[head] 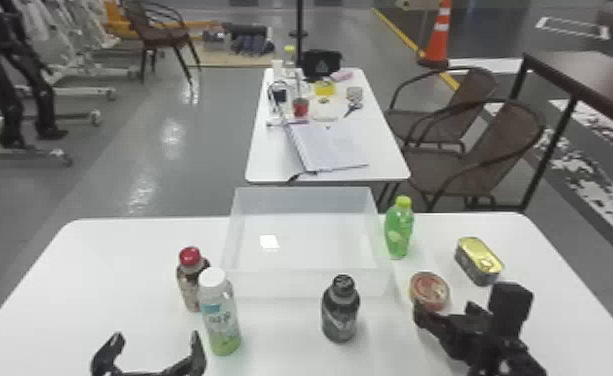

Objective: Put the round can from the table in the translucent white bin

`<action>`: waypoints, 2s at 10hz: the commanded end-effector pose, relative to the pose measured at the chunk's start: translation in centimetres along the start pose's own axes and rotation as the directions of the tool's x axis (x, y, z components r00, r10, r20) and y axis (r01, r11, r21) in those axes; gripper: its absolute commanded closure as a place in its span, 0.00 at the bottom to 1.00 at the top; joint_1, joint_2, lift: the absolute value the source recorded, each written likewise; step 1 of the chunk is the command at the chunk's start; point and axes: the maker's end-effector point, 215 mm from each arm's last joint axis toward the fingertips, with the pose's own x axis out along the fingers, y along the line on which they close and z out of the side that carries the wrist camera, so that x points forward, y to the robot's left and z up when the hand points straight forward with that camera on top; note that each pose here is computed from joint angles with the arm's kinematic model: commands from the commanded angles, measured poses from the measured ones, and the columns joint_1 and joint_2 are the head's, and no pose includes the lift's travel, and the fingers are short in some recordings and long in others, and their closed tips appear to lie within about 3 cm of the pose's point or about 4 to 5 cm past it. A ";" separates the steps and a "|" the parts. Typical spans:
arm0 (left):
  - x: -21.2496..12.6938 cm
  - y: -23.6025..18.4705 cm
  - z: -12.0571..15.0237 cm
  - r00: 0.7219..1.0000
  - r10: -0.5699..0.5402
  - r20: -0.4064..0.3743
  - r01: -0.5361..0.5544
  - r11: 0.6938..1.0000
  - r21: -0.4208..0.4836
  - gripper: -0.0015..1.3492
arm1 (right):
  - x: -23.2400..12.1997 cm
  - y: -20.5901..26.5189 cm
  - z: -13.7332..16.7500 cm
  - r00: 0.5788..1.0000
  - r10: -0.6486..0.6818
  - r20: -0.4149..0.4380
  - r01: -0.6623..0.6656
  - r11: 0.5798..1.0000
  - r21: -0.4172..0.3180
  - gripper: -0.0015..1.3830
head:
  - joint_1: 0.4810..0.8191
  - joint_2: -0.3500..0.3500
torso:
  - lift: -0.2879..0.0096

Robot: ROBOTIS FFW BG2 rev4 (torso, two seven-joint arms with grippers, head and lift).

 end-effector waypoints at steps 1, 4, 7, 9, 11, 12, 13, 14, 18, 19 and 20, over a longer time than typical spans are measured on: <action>0.0 -0.1 0.0 1.000 0.000 0.000 0.000 1.000 -0.006 0.07 | 0.5 -0.1 0.1 1.000 -0.001 -0.005 0.001 1.000 -0.012 0.07 | 0.20 0.50 | 0.63; 0.1 -0.2 0.0 1.000 -0.006 0.004 0.006 1.000 -0.012 0.07 | 1.2 -0.2 0.3 1.000 -0.001 -0.011 0.001 1.000 -0.025 0.07 | 0.20 0.50 | 0.63; 0.1 -0.2 0.1 1.000 -0.006 0.012 0.006 1.000 -0.022 0.07 | 1.9 0.1 0.4 1.000 0.016 -0.024 -0.017 0.999 -0.052 0.07 | 0.20 0.50 | 0.63; 0.2 -0.2 0.1 1.000 -0.006 0.013 0.006 1.000 -0.026 0.07 | 2.3 0.4 0.5 0.999 0.022 -0.028 -0.023 0.998 -0.065 0.07 | 0.20 0.50 | 0.63; 0.1 -0.2 0.1 1.000 -0.007 0.015 0.008 0.999 -0.031 0.07 | 2.4 -0.1 0.3 0.999 0.016 -0.036 -0.018 0.997 -0.075 0.07 | 0.20 0.50 | 0.63; 0.1 -0.2 -0.1 1.000 -0.006 0.012 0.007 0.999 -0.034 0.07 | 2.4 -0.2 0.2 0.999 0.014 -0.039 -0.017 0.997 -0.077 0.07 | 0.20 0.50 | 0.63; 0.1 -0.2 -0.1 1.000 -0.005 0.013 0.006 0.999 -0.037 0.07 | 2.5 -0.4 0.1 0.999 0.012 -0.045 -0.015 0.997 -0.081 0.07 | 0.20 0.50 | 0.63; 0.1 -0.1 -0.1 1.000 -0.006 0.012 0.006 0.999 -0.044 0.07 | 2.8 -0.5 0.1 0.999 0.010 -0.043 -0.014 0.997 -0.082 0.07 | 0.20 0.50 | 0.63; 0.3 -0.4 -0.2 1.000 -0.019 0.014 0.020 0.998 -0.059 0.07 | 4.1 0.7 0.7 0.997 0.055 -0.046 -0.061 0.990 -0.130 0.45 | 0.20 0.50 | 0.63; 0.4 -0.5 -0.2 1.000 -0.022 0.013 0.023 0.998 -0.060 0.07 | 4.0 0.8 0.4 0.997 0.056 -0.048 -0.062 0.989 -0.131 0.48 | 0.20 0.50 | 0.63; 0.2 -0.4 -0.4 1.000 -0.021 0.008 0.021 0.998 -0.063 0.07 | 3.8 0.8 0.2 0.997 0.058 -0.048 -0.063 0.991 -0.120 0.52 | 0.20 0.50 | 0.63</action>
